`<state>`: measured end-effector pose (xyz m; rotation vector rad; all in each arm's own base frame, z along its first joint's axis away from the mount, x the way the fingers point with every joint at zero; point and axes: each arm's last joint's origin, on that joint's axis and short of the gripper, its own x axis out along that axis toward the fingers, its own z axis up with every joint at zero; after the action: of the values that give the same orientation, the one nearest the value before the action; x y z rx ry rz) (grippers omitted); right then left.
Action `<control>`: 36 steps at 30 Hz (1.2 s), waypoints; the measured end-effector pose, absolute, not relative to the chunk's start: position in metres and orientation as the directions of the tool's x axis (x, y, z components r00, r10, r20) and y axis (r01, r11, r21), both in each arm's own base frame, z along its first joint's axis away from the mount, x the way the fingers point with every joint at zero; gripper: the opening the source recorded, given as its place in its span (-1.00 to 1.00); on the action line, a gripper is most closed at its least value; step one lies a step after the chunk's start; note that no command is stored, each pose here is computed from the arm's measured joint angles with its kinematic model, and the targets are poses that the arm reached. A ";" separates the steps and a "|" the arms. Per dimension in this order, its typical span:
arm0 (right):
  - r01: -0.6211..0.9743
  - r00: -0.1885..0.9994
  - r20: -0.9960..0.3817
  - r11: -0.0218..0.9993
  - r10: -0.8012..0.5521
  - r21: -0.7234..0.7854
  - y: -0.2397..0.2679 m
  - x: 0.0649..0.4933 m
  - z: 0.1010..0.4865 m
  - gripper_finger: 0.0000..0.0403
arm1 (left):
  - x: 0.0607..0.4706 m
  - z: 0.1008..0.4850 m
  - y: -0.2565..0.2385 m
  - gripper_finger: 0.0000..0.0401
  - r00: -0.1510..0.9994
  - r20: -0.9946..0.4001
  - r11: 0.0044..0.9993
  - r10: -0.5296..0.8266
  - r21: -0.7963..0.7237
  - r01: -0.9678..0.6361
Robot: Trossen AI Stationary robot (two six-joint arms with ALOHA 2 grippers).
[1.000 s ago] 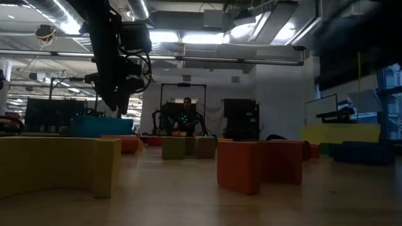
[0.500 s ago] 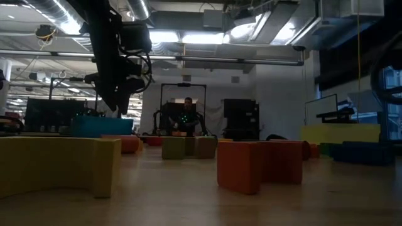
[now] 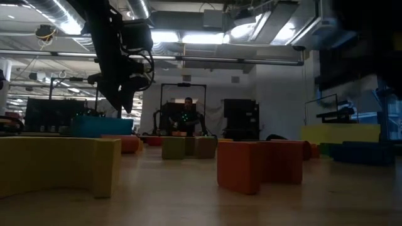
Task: Sort blocks by size
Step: Put the orange game piece into the yellow bin
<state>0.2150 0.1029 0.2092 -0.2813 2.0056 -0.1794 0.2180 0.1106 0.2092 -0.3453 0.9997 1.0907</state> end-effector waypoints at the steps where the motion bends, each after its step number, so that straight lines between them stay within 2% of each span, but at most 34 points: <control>1: -0.150 -0.396 -0.874 0.959 -0.281 -0.241 0.096 0.217 0.212 0.04 | 0.218 0.209 0.111 0.02 0.101 -0.812 0.462 0.575 0.221 -0.859; 6: -0.358 -0.212 -0.910 0.895 -0.355 -0.266 0.071 0.228 0.224 0.04 | 0.218 0.209 0.111 0.02 0.099 -0.812 0.462 0.575 0.222 -0.859; 10: -0.460 -0.043 -0.957 0.856 -0.286 -0.235 0.062 0.248 0.222 0.04 | 0.218 0.209 0.111 0.02 0.099 -0.812 0.462 0.575 0.222 -0.859; 13: -0.562 0.035 -0.972 0.799 -0.234 -0.213 0.055 0.261 0.217 0.04 | 0.218 0.209 0.111 0.02 0.099 -0.812 0.462 0.575 0.222 -0.859; 20: -0.814 0.018 -0.973 0.562 -0.231 -0.149 0.037 0.262 0.191 0.04 | 0.218 0.209 0.111 0.02 0.098 -0.813 0.462 0.574 0.223 -0.858; 24: -0.866 0.091 -0.956 0.452 -0.279 -0.214 0.037 0.265 0.181 0.04 | 0.218 0.209 0.111 0.02 0.098 -0.813 0.462 0.574 0.223 -0.858; 31: -0.911 0.135 -0.945 0.337 -0.298 -0.237 0.036 0.264 0.169 0.04 | 0.218 0.209 0.111 0.02 0.098 -0.813 0.462 0.574 0.223 -0.858; 36: -0.914 0.159 -0.943 0.318 -0.294 -0.253 0.035 0.262 0.160 0.04 | 0.218 0.209 0.111 0.02 0.099 -0.812 0.462 0.575 0.223 -0.859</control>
<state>0.2623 0.0354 0.1604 -1.2121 1.3825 0.6508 0.2178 0.1106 0.2090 -0.3448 1.0017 1.0915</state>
